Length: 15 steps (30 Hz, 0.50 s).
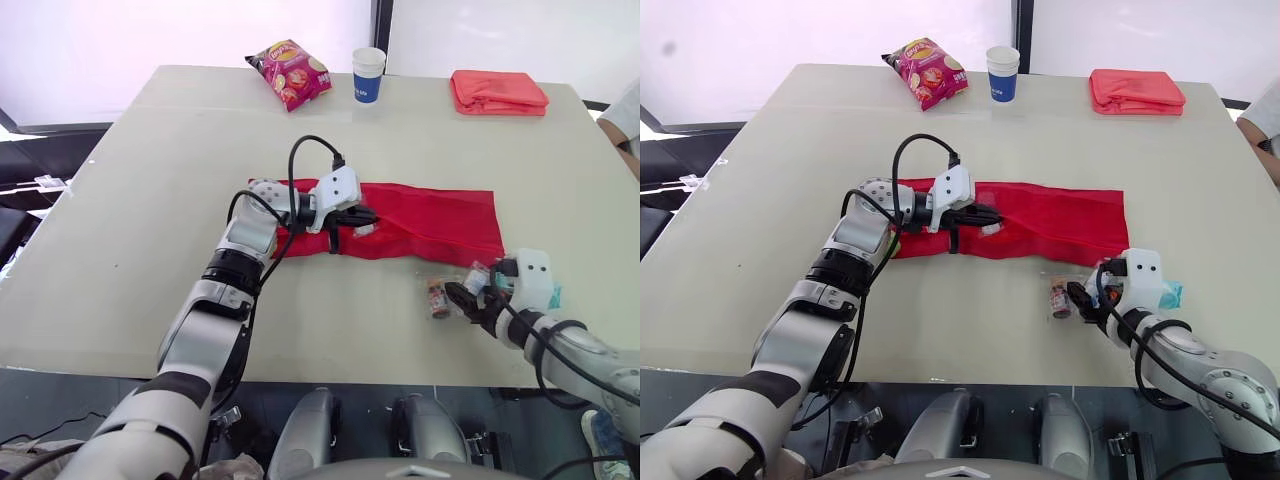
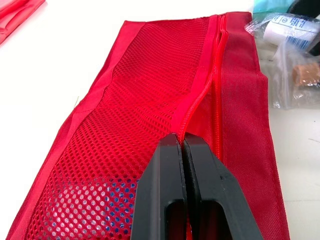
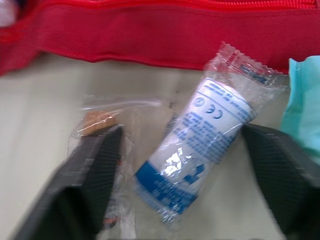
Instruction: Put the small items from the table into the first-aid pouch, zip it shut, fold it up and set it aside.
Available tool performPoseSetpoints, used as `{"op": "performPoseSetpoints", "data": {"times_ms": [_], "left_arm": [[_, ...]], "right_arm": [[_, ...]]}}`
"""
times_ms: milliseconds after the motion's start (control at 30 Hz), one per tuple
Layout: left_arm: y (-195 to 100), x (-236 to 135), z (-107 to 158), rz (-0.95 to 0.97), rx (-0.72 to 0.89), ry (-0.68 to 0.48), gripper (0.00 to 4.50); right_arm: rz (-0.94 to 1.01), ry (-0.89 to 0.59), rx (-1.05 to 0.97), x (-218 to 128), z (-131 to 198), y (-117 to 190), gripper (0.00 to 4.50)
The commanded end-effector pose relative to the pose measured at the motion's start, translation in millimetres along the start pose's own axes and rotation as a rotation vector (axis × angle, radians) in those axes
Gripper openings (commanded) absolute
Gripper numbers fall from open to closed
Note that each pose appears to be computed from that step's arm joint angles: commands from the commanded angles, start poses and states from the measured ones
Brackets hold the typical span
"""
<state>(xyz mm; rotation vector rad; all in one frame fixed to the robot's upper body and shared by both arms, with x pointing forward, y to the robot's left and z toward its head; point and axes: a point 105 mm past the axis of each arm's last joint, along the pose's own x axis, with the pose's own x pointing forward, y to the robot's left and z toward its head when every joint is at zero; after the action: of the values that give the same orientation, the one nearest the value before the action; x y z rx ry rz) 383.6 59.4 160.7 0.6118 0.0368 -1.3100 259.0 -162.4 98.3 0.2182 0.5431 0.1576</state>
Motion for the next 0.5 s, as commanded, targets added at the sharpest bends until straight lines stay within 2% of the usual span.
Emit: {"op": "performPoseSetpoints", "data": {"times_ms": [33, 100, 167, 267, 367, 500], "left_arm": [[2.7, -2.3, 14.7, 0.016, 0.041, -0.043, 0.00], [2.9, -2.6, 14.4, 0.018, 0.039, -0.043, 0.00], [3.2, -3.0, 13.9, 0.020, 0.037, -0.043, 0.00], [3.9, -3.5, 13.4, 0.024, 0.029, -0.046, 0.00], [4.2, -3.1, 13.7, 0.025, 0.017, -0.053, 0.00], [4.4, -1.1, 16.7, 0.019, -0.004, -0.070, 0.00]], "right_arm": [[-0.007, -0.020, -0.049, -4.6, 4.5, -0.3, 1.97], [-0.012, -0.027, -0.061, -7.7, 7.1, -2.6, 0.95], [-0.005, -0.045, -0.073, -14.6, 13.6, -5.2, 0.29], [0.047, -0.073, -0.092, -24.9, 23.5, -1.3, 0.19], [0.163, -0.088, -0.080, -31.3, 32.3, 16.4, 0.19], [0.386, -0.109, -0.001, -22.3, 49.3, 61.9, 0.19]]}}
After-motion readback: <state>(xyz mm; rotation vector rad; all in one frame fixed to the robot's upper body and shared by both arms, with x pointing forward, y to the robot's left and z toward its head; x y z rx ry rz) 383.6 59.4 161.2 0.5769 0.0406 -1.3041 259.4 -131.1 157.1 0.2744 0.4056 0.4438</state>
